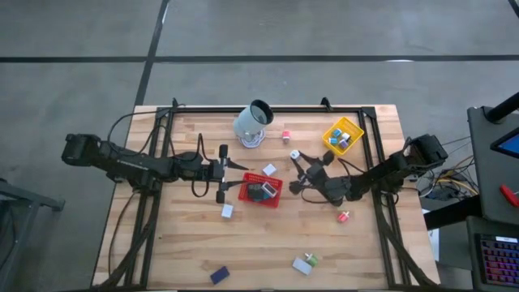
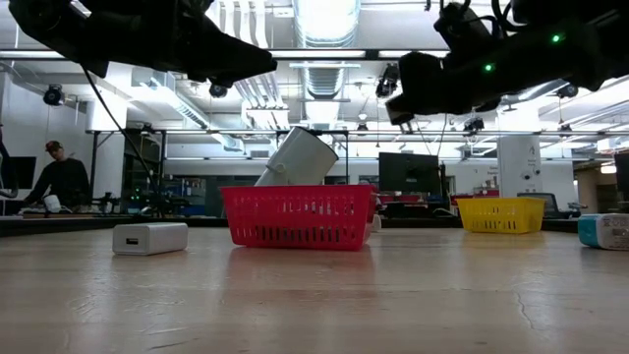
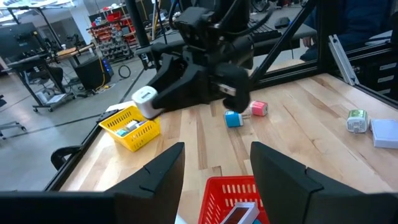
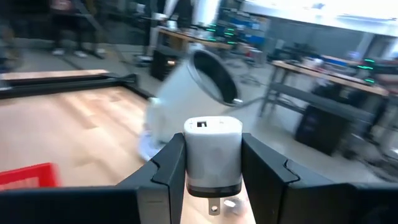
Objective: Pick & Place Office items
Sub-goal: Put the white black charger adapter into the yellow basket
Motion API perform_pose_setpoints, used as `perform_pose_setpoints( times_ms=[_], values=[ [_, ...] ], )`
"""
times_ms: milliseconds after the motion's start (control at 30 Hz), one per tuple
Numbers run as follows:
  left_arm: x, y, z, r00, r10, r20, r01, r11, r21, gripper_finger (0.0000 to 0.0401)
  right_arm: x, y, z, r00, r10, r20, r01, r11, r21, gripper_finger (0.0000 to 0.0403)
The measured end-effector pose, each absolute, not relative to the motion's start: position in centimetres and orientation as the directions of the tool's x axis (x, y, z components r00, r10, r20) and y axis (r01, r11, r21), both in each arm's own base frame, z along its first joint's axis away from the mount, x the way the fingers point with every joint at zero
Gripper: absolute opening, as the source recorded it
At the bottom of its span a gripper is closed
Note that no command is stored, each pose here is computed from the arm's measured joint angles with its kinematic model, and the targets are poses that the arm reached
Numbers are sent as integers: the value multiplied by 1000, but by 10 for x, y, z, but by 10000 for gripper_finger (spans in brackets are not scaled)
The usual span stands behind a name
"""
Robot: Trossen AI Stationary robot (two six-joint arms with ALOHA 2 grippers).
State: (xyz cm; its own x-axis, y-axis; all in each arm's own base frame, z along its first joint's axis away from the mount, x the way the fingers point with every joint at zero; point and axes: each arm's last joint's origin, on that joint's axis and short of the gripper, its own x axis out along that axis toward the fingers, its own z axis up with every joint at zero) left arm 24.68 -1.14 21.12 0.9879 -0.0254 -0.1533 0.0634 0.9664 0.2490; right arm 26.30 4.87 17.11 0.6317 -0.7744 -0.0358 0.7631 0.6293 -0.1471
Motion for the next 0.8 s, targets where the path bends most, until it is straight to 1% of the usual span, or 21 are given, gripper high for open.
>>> perform_pose_setpoints(
  times_ms=[167, 400, 600, 800],
  values=[
    [247, -11, 211, 988, -26, -153, 64, 966, 249, 186, 258, 45, 168, 520, -854, -31, 840, 517, -162, 116],
    [247, -12, 211, 988, -31, -153, 69, 965, 252, 186, 250, 39, 157, 393, -919, -32, 904, 393, -170, 116],
    [247, -12, 211, 988, -31, -153, 69, 965, 252, 186, 245, 32, 149, 361, -932, -38, 918, 363, -158, 116],
    [247, -12, 211, 988, -31, -153, 69, 965, 252, 186, 241, 22, 143, 325, -945, -41, 928, 327, -180, 116]
  ],
)
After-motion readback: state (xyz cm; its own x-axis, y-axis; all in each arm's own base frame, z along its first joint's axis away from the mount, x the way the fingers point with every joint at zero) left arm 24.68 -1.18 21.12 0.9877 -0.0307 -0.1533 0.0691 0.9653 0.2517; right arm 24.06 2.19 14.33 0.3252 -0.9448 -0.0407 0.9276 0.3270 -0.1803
